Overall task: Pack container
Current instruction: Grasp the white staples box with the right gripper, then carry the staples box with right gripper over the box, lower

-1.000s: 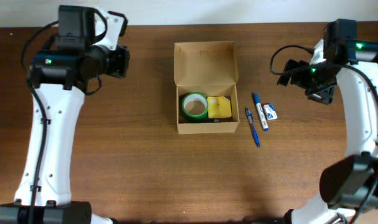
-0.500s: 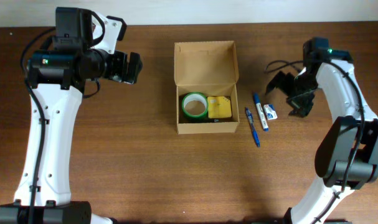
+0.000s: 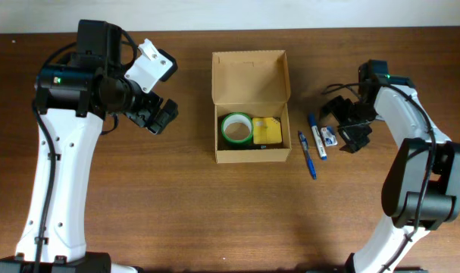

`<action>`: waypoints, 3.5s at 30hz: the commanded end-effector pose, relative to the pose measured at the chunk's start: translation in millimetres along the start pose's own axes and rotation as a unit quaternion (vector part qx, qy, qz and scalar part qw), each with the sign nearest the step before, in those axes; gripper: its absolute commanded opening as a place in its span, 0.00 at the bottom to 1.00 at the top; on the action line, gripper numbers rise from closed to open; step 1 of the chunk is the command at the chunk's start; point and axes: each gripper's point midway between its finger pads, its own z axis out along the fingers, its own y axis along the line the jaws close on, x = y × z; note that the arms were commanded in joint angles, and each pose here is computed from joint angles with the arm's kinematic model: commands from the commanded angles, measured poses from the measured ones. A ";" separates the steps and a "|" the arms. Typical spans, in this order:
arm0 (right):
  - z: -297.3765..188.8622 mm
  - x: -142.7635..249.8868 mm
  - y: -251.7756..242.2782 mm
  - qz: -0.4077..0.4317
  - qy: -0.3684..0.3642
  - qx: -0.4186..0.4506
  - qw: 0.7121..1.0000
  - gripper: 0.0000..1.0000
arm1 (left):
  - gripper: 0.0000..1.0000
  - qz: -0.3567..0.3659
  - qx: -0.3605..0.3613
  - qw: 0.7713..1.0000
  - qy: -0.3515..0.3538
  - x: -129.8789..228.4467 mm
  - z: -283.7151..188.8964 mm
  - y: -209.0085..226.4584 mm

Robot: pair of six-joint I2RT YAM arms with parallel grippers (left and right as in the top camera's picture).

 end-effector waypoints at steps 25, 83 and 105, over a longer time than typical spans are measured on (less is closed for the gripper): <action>50.8 -8.2 -18.1 0.090 -0.022 0.040 0.995 0.70 | 1.00 0.015 -0.007 1.000 -0.022 -7.2 -15.1 -2.0; 29.4 202.5 151.4 -0.548 -0.023 0.065 0.834 0.42 | 1.00 0.015 -0.007 1.000 -0.022 -7.2 -15.1 -2.0; 6.3 206.1 157.3 -0.553 -0.033 0.056 0.831 0.67 | 1.00 0.015 -0.007 1.000 -0.023 -7.3 -15.2 -1.9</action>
